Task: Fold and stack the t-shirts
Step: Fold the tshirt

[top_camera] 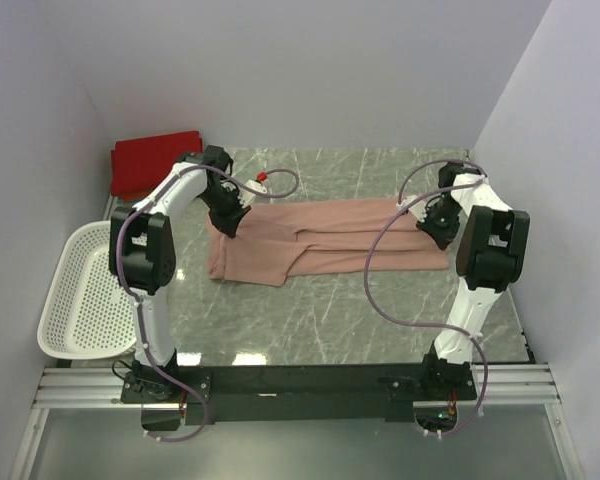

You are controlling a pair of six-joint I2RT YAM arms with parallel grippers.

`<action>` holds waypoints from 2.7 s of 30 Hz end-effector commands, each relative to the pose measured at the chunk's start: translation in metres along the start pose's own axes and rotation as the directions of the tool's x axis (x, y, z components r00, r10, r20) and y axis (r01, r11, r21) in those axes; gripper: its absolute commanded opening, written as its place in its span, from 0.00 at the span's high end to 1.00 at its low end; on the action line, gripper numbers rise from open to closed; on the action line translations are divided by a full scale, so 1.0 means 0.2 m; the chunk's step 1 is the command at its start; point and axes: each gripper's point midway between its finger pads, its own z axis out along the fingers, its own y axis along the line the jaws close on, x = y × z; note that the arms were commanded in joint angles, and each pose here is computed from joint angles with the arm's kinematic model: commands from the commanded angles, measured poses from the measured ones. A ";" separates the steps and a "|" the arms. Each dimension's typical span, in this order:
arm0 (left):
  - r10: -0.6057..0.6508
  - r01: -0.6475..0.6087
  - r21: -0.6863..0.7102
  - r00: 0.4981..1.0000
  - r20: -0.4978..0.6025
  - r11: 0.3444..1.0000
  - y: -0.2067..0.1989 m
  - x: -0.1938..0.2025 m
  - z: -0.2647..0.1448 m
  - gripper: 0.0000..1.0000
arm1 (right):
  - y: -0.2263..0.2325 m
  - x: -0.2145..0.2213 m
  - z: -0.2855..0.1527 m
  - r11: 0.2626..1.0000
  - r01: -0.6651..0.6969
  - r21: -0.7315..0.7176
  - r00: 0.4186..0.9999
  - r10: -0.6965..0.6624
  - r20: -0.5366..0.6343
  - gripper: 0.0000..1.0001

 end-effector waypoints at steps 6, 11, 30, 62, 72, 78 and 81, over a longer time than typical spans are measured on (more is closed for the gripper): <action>0.010 -0.010 -0.033 1.000 0.012 0.999 0.07 0.01 -0.02 0.99 | -0.12 -0.07 -0.03 0.999 0.008 0.047 1.000 -0.008 -0.010 1.00; -0.002 0.002 -0.043 1.000 0.017 0.999 0.10 0.01 0.00 0.99 | -0.14 -0.10 -0.01 0.998 0.015 0.058 1.000 -0.014 -0.016 1.00; -0.287 0.314 -0.105 0.934 0.214 0.944 0.17 0.12 -0.24 0.47 | -0.15 -0.06 -0.21 0.931 -0.364 0.003 0.921 0.360 0.152 0.42; -0.618 0.608 0.117 0.763 0.188 0.786 -0.23 0.44 0.06 0.28 | 0.07 0.00 0.03 0.534 -0.763 -0.364 0.539 0.837 0.097 0.51; -0.599 0.571 0.181 0.777 0.195 0.800 -0.29 0.41 0.04 0.43 | 0.09 0.02 0.04 0.540 -0.767 -0.347 0.545 0.833 0.092 0.89; -0.592 0.560 0.210 0.791 0.154 0.802 -0.33 0.44 0.06 0.63 | 0.08 0.06 0.07 0.548 -0.773 -0.319 0.556 0.828 0.074 1.00; -0.594 0.560 0.220 0.790 0.148 0.799 -0.34 0.44 0.07 0.58 | 0.08 0.07 0.08 0.552 -0.775 -0.308 0.560 0.826 0.069 1.00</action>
